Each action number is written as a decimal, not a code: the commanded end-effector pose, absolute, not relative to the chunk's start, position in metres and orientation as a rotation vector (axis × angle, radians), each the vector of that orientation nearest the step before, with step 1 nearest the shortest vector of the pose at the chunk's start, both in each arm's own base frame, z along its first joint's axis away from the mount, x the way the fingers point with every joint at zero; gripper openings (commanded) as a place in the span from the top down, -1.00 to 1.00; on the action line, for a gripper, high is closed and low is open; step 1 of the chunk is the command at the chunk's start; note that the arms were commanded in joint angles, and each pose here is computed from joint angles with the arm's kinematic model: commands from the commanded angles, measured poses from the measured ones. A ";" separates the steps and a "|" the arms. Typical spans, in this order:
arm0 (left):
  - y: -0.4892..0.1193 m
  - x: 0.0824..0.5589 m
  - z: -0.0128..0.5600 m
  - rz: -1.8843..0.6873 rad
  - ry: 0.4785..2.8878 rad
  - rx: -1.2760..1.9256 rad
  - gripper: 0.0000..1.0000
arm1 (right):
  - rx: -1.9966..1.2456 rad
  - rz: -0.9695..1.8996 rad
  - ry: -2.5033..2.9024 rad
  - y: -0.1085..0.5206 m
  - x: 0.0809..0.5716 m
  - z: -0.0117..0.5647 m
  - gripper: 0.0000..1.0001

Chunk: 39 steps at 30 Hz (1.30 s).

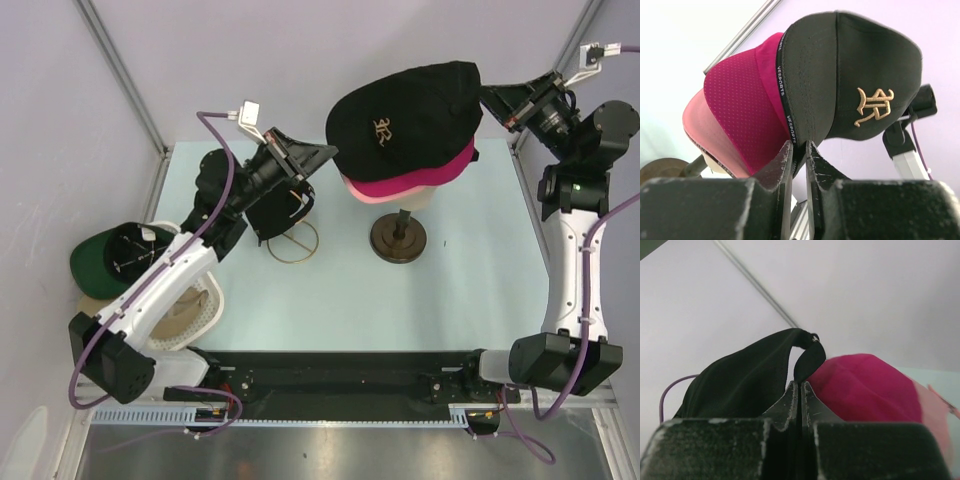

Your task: Stack the hats

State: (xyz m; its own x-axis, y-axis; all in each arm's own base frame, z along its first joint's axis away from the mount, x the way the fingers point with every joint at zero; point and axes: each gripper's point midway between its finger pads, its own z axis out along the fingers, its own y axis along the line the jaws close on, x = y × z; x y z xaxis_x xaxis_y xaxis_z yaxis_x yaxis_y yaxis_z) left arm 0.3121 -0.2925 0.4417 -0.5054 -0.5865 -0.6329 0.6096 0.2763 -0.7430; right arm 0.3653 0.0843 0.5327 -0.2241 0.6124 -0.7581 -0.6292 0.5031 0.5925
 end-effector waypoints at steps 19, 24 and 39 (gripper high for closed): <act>-0.307 0.358 0.434 -1.522 1.605 -0.257 0.99 | 0.294 0.982 1.649 0.027 0.405 0.417 1.00; -0.305 0.364 0.416 -1.474 1.668 -0.299 1.00 | 0.323 0.964 1.709 0.024 0.408 0.391 1.00; -0.309 0.362 0.427 -1.535 1.658 -0.320 0.99 | 0.418 0.775 1.932 0.007 0.393 0.331 1.00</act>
State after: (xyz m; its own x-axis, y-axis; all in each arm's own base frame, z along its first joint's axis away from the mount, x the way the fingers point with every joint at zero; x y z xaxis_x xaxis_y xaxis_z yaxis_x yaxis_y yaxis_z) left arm 0.3532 -0.3169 0.4128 -0.6533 -0.6398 -0.4048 0.3533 0.2153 -0.9104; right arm 0.4023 0.0253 0.3852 -0.3714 0.5846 -0.7214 -0.2537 0.6835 0.6845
